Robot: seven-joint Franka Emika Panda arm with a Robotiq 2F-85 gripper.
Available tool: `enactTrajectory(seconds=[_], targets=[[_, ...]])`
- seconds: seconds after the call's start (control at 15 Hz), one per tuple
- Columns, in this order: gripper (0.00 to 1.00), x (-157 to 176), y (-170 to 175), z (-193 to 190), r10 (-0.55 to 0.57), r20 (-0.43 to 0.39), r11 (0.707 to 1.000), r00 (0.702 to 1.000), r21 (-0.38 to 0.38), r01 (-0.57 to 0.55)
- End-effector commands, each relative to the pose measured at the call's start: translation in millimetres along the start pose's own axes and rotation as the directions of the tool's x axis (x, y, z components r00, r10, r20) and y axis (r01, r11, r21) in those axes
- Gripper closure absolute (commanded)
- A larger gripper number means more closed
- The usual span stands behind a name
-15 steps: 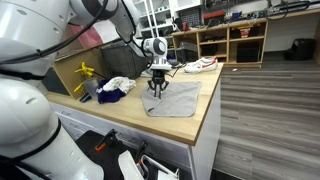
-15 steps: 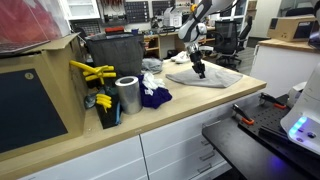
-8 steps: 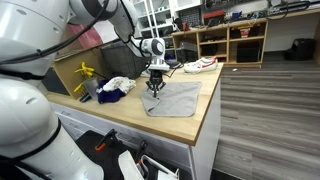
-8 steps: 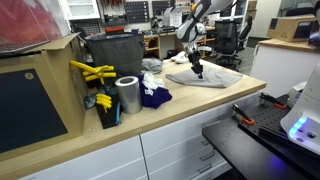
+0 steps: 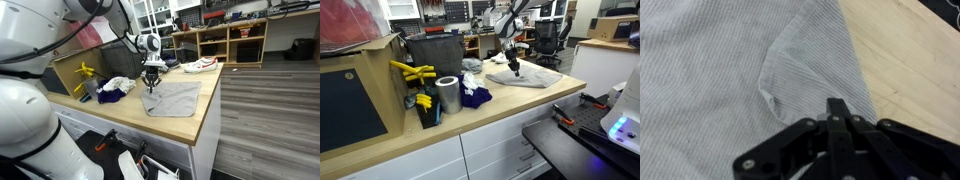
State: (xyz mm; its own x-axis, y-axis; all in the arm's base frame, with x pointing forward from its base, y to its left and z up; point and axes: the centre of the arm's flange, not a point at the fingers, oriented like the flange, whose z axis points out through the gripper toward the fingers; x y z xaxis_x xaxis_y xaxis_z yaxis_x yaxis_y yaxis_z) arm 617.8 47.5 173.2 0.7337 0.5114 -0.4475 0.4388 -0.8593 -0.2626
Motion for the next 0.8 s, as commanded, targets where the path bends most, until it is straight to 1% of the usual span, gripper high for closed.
enactTrajectory(seconds=[0.0,0.27,0.4,0.47,0.53,0.67,0.73], targets=[[0.66,-15.5,-10.9,1.3,-0.025,-0.003,0.999,1.0,-0.03,0.025],[0.35,-16.2,-10.4,17.6,-0.036,0.02,0.998,0.999,-0.05,0.036],[0.74,-17.8,-11.2,23.7,-0.044,0.022,0.997,0.999,-0.06,0.045],[0.76,-19.0,-10.9,25.3,-0.047,0.022,0.997,0.999,-0.064,0.048],[0.82,-19.8,-10.0,26.5,-0.048,0.021,0.996,0.999,-0.069,0.049],[0.99,-21.2,-7.8,26.8,-0.049,0.017,0.996,0.999,-0.077,0.05],[1.0,-21.9,-7.2,26.4,-0.048,0.014,0.996,0.999,-0.079,0.049]])
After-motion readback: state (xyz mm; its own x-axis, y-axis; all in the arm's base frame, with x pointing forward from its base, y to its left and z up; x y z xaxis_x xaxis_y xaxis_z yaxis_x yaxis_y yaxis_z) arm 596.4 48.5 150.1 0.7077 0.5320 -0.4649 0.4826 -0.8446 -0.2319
